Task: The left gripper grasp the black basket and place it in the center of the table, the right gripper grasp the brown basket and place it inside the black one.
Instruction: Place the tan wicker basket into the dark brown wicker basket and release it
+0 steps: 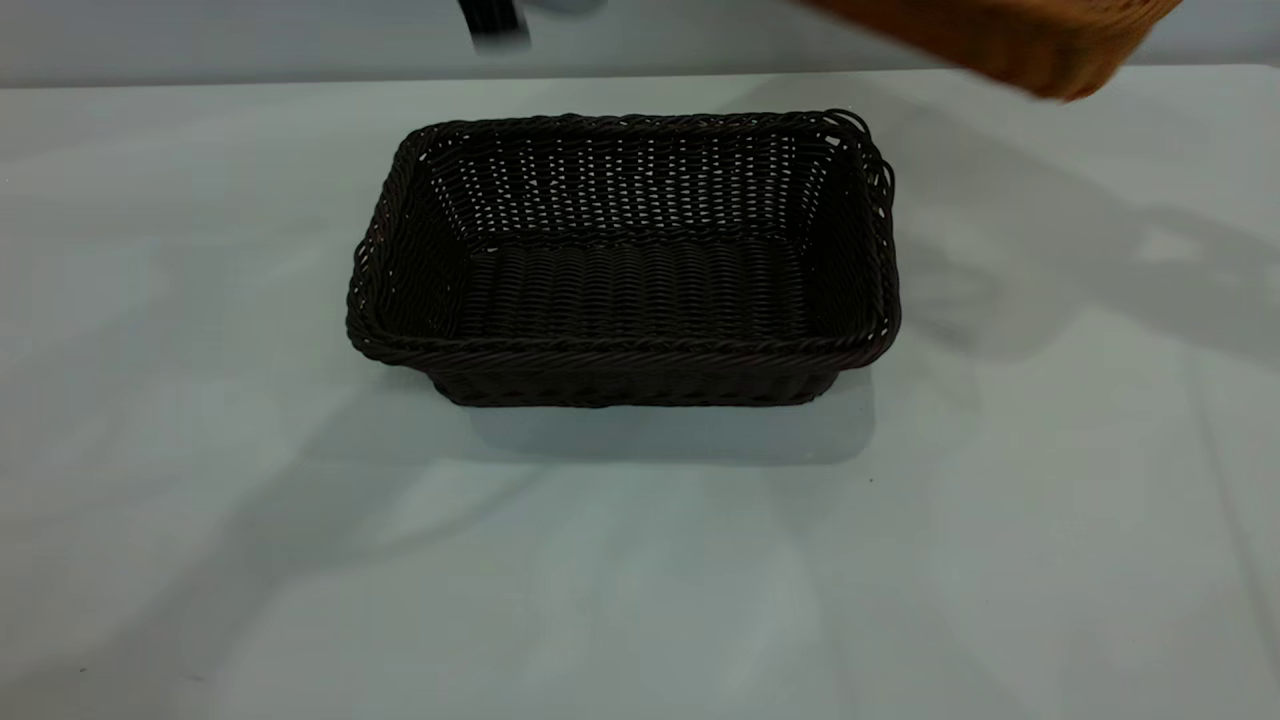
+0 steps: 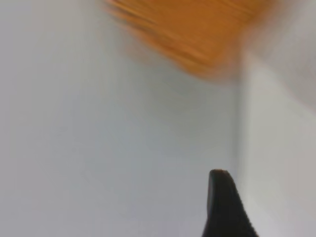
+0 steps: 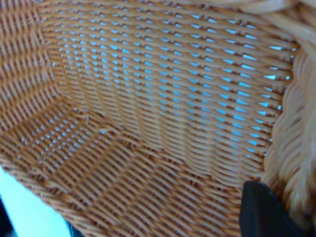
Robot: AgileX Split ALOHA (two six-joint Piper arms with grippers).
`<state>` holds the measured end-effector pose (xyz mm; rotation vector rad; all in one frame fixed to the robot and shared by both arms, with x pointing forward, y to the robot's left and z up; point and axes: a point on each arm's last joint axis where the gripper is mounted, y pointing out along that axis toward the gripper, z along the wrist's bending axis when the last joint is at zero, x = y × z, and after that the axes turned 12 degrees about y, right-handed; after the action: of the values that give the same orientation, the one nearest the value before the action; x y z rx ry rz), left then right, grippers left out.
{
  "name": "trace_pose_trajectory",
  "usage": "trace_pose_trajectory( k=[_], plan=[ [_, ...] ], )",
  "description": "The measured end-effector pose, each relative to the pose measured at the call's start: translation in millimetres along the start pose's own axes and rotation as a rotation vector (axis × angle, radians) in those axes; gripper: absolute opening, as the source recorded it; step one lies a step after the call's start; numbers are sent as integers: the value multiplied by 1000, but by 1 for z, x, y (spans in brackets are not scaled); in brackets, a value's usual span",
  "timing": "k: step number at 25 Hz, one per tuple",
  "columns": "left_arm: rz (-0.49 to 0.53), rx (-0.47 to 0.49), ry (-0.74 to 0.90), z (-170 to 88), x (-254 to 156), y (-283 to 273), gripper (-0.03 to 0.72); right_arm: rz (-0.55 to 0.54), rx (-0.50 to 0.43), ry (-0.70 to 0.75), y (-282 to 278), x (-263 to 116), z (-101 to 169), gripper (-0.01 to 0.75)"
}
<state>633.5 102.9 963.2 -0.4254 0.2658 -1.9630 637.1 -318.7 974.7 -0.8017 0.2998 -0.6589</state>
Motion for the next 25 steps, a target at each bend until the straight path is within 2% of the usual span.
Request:
trace_pose_trajectory(
  k=[4,7,13,16,25],
  plan=[
    [49,239,-122,58,-20,-32,395,166,-19,-98,35,-31,14,77],
    [94,430,-258,87,-33,-52,395,243,-15,-153,61,-53,25,78],
    [242,867,-512,114,-56,-81,395,356,-22,-231,100,-90,35,79],
    [295,936,-573,115,-63,-87,395,396,-48,-244,118,-96,30,79],
    [323,938,-579,114,-66,-88,395,442,-79,-281,140,-85,25,79]
  ],
)
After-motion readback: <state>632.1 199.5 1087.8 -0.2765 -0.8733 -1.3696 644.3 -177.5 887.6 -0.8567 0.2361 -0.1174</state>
